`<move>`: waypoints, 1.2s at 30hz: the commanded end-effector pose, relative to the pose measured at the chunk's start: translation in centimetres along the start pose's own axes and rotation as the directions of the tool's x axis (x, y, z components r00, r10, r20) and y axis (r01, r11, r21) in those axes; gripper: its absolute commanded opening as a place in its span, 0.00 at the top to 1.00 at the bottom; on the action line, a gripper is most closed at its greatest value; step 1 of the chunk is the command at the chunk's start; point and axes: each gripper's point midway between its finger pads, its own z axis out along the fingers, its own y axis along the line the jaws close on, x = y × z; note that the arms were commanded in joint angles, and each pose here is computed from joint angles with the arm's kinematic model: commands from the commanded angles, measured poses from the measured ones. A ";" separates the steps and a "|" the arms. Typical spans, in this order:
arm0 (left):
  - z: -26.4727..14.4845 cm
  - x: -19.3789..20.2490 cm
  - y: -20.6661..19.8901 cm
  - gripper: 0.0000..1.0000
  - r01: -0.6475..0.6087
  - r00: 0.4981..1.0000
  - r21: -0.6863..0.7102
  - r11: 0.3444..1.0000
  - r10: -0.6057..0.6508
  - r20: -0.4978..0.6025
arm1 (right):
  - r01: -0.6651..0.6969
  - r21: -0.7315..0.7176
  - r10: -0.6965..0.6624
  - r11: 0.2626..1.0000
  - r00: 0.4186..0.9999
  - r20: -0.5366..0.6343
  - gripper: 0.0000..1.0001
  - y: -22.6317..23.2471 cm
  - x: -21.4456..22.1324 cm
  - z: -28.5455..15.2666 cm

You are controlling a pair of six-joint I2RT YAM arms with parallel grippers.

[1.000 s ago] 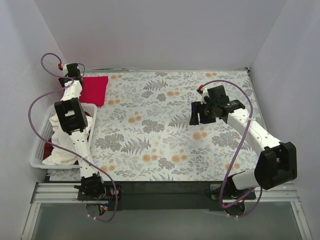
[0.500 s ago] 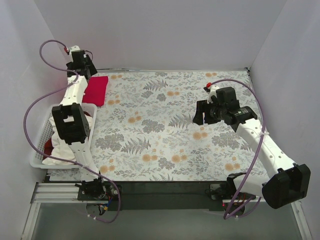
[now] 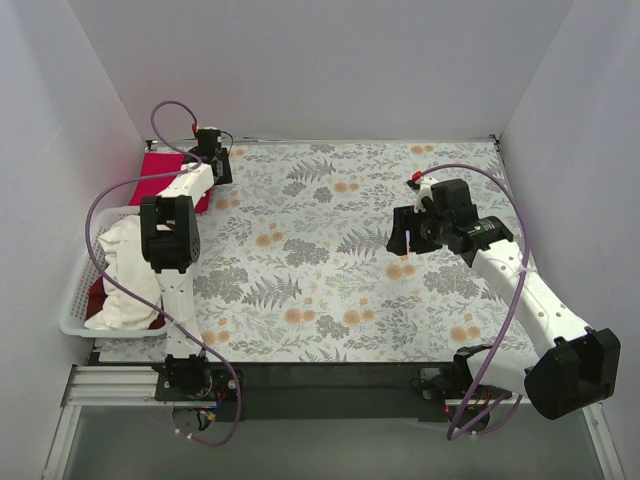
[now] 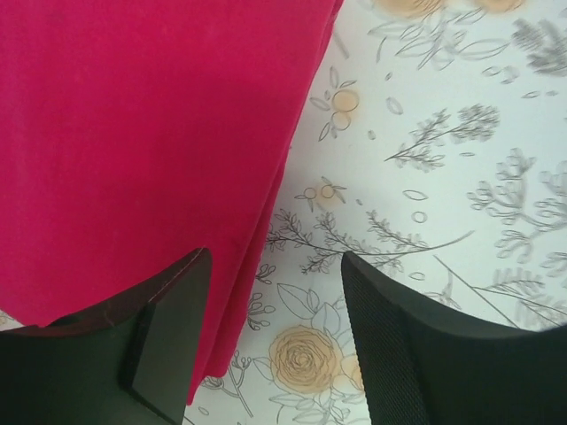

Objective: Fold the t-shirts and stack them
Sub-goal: Neatly place the folded tshirt to the corner

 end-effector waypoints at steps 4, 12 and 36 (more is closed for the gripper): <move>1.8 0.3 1.6 0.50 -0.030 1.000 -0.095 0.995 0.030 0.003 | -0.008 0.000 0.008 1.000 1.000 -0.012 0.30 -0.2 0.1 0.5; 3.1 1.1 2.4 0.71 -0.063 0.998 -0.155 0.986 0.063 0.001 | -0.018 -0.012 0.018 1.000 0.999 -0.044 0.30 -0.1 0.5 1.3; 4.5 2.9 4.6 0.87 -0.167 0.986 -0.242 0.956 0.162 -0.041 | -0.032 -0.035 0.029 0.999 0.997 -0.075 0.30 0.2 0.6 2.2</move>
